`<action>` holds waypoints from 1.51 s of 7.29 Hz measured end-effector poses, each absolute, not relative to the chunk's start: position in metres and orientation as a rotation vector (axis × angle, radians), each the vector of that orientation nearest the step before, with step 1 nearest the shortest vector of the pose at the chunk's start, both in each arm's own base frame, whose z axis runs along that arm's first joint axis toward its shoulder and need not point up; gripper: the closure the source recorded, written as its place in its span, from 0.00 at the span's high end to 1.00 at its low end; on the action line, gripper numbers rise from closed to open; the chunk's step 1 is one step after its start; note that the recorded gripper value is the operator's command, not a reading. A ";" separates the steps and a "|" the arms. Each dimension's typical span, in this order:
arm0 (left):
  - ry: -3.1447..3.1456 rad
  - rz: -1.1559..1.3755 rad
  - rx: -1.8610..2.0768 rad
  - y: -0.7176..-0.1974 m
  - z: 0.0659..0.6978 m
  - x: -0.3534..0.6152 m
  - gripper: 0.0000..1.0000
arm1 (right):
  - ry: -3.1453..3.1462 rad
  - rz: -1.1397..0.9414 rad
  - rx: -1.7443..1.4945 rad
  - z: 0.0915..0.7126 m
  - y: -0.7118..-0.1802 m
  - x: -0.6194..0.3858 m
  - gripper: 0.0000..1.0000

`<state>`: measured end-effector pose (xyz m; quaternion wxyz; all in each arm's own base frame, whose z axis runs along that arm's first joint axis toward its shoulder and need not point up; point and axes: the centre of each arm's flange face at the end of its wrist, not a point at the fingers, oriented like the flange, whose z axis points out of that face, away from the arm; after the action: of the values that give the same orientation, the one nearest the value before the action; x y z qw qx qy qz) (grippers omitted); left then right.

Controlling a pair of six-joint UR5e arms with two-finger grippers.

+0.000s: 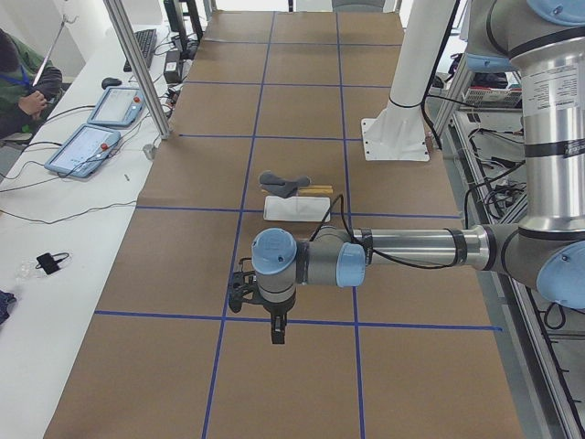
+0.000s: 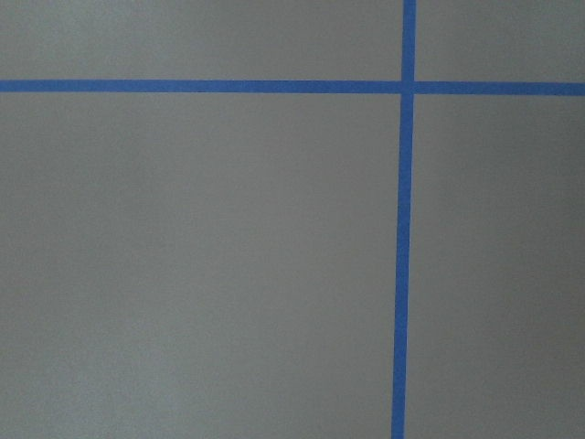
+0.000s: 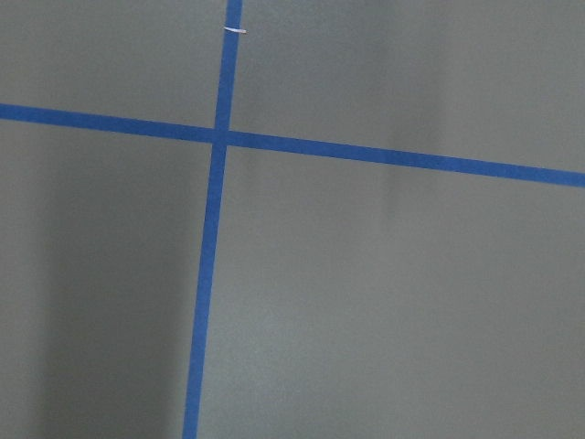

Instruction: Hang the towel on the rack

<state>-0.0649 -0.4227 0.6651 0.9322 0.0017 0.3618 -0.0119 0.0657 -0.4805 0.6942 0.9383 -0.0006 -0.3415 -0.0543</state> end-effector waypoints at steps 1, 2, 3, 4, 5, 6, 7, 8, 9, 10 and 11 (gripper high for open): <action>0.733 -0.024 0.005 -0.423 0.665 -0.066 0.98 | -0.698 -0.112 0.000 0.694 -0.481 0.066 1.00; 0.713 -0.024 0.007 -0.424 0.666 -0.067 0.98 | -0.698 -0.112 0.001 0.693 -0.481 0.066 1.00; 0.694 -0.024 0.008 -0.424 0.666 -0.068 0.98 | -0.699 -0.112 0.001 0.693 -0.481 0.066 1.00; 0.686 -0.025 0.009 -0.424 0.666 -0.069 0.98 | -0.699 -0.112 0.001 0.693 -0.481 0.066 1.00; 0.683 -0.025 0.009 -0.424 0.667 -0.069 0.98 | -0.699 -0.112 0.001 0.693 -0.481 0.066 1.00; 0.682 -0.025 0.009 -0.424 0.667 -0.069 0.98 | -0.699 -0.112 0.001 0.693 -0.481 0.066 1.00; 0.681 -0.026 0.009 -0.424 0.667 -0.069 0.98 | -0.699 -0.112 0.001 0.693 -0.481 0.066 1.00; 0.681 -0.026 0.008 -0.424 0.667 -0.069 0.98 | -0.699 -0.112 0.001 0.693 -0.481 0.066 1.00; 0.681 -0.027 0.007 -0.424 0.667 -0.069 0.98 | -0.699 -0.112 0.001 0.693 -0.481 0.066 1.00; 0.681 -0.027 0.007 -0.424 0.667 -0.069 0.98 | -0.699 -0.112 0.002 0.693 -0.481 0.066 1.00; 0.681 -0.027 0.007 -0.424 0.667 -0.069 0.98 | -0.699 -0.113 0.002 0.693 -0.481 0.066 1.00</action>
<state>-0.0695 -0.4237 0.6673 0.9425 0.0036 0.3340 -0.0133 0.0655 -0.4809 0.6926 0.9380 0.0012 -0.3422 -0.0555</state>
